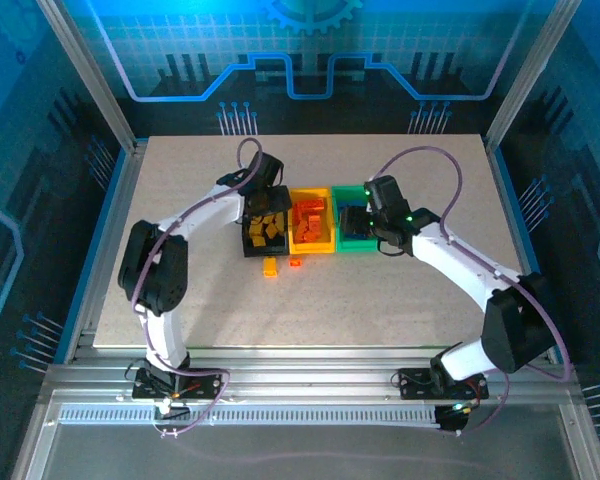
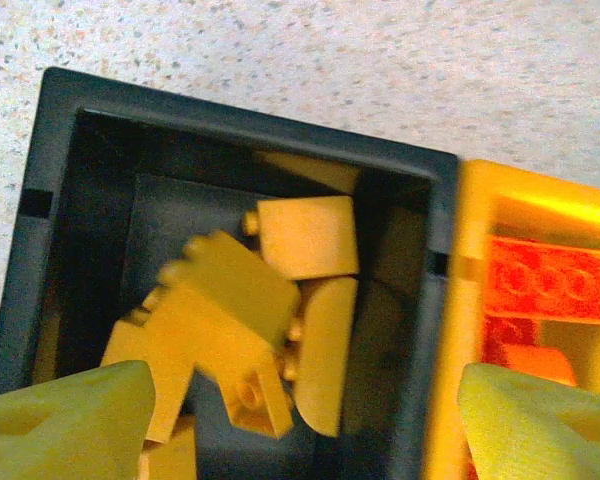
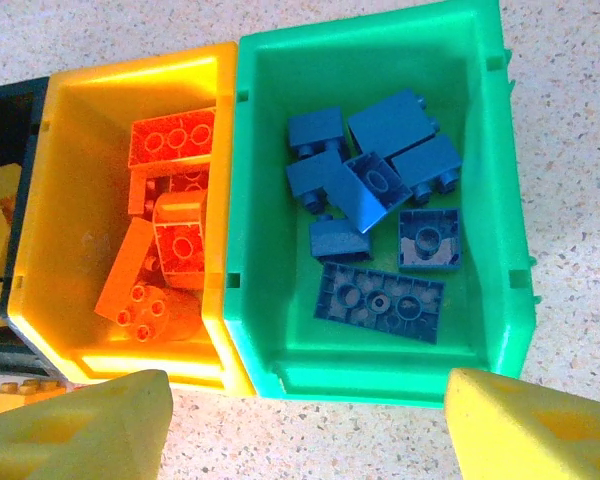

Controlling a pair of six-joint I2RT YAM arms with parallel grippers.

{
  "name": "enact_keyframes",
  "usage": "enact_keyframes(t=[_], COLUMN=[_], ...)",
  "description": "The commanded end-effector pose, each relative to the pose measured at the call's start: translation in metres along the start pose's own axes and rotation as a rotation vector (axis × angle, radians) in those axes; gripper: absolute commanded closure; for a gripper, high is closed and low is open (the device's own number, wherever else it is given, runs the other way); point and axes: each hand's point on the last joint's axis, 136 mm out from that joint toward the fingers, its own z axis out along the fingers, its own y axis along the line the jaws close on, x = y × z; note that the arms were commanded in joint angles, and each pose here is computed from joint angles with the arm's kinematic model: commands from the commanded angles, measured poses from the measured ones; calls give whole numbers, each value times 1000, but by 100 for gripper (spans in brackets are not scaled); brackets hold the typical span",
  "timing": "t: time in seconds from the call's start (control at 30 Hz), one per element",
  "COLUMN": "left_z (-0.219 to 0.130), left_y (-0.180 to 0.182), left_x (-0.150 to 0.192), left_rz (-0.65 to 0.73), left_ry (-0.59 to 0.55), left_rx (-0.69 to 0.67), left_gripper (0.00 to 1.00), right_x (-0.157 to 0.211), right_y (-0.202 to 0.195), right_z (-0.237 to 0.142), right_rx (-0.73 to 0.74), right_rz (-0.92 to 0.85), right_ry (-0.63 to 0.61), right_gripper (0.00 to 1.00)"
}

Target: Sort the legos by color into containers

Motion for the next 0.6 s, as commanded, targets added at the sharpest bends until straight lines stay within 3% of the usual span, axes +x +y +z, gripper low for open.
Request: enact_keyframes(t=[0.0,0.2,0.33,0.57], left_z=[-59,-83,-70,-27], left_y=[-18,20,34,37], left_x=[6,91,133,156], left_rz=[50,80,131,194], left_ry=[-60,-16,19,18], left_rx=[94,110,111,64], left_gripper=[18,17,15,16], right_x=[-6,-3,-1,-2], right_y=[-6,-10,-11,-9], right_z=[-8,-6,-1,-2], right_rx=[3,-2,-8,-15], right_rz=[26,39,47,54], right_ry=[-24,-18,-7,-5], right_gripper=[26,26,26,26])
